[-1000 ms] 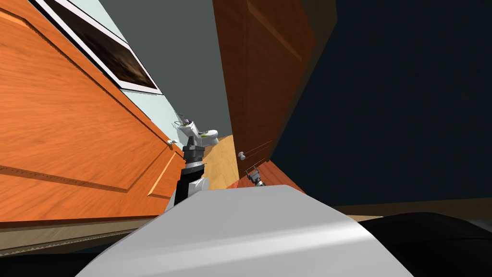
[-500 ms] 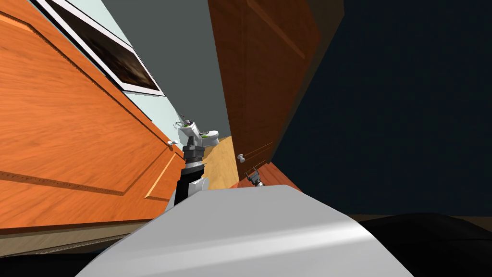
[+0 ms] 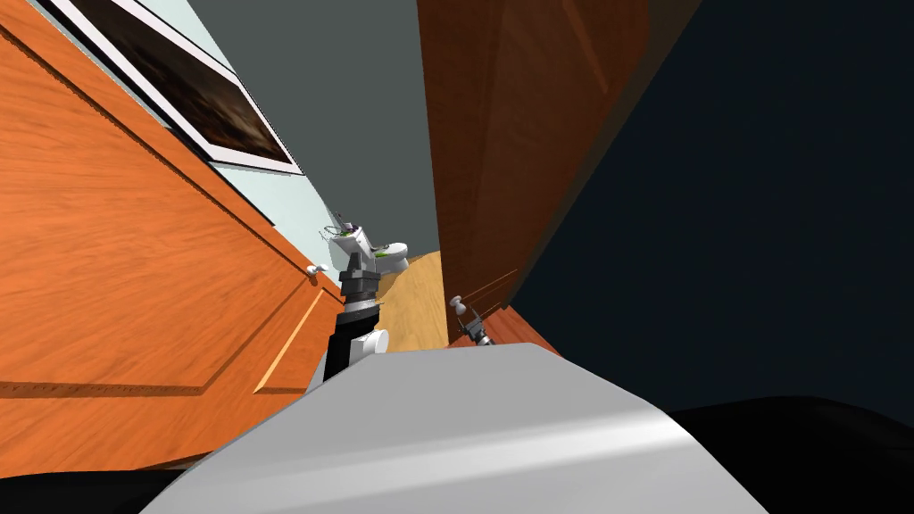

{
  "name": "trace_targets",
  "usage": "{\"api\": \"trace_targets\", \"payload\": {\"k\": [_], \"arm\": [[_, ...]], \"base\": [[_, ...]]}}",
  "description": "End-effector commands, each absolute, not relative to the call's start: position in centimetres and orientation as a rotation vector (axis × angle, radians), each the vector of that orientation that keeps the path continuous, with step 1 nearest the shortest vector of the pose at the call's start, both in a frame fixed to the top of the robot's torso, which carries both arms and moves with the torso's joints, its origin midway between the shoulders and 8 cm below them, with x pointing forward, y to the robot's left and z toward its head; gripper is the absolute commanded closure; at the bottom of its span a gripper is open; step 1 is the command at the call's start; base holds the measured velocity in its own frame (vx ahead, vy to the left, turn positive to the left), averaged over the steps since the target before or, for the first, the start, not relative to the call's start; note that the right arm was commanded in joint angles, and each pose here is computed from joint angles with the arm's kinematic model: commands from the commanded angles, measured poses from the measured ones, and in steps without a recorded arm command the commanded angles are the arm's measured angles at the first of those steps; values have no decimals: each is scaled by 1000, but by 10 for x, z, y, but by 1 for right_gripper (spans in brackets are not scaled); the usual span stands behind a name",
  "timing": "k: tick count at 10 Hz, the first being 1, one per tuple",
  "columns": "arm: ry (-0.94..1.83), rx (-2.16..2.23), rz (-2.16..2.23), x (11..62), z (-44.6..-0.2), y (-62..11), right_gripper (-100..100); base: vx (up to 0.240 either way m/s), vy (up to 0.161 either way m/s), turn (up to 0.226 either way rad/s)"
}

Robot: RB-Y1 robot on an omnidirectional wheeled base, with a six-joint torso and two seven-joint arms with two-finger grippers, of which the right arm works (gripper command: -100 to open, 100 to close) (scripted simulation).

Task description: Push the door open

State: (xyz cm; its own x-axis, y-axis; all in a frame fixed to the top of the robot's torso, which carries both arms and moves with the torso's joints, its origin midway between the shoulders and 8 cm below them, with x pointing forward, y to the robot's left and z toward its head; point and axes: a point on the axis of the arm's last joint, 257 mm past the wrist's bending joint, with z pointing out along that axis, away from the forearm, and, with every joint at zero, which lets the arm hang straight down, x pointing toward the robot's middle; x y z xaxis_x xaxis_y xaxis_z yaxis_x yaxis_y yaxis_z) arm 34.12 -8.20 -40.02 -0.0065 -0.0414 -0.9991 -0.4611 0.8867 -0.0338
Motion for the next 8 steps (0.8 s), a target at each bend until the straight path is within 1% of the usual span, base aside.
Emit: {"api": "trace_targets", "payload": {"k": [1,2,3,4,8], "arm": [[1546,-375,359,346,-395,-72,-100],[1542,-357,368,349,-392,-66,-100],[1545,-369,362,346,-394,-71,-100],[1545,-369,362,346,-394,-71,100],[1545,-369,362,346,-394,-71,100]], "base": [[190,116,17],[147,79,5],[59,27,-1],[-6,2,8],[-7,-2,5]]}}
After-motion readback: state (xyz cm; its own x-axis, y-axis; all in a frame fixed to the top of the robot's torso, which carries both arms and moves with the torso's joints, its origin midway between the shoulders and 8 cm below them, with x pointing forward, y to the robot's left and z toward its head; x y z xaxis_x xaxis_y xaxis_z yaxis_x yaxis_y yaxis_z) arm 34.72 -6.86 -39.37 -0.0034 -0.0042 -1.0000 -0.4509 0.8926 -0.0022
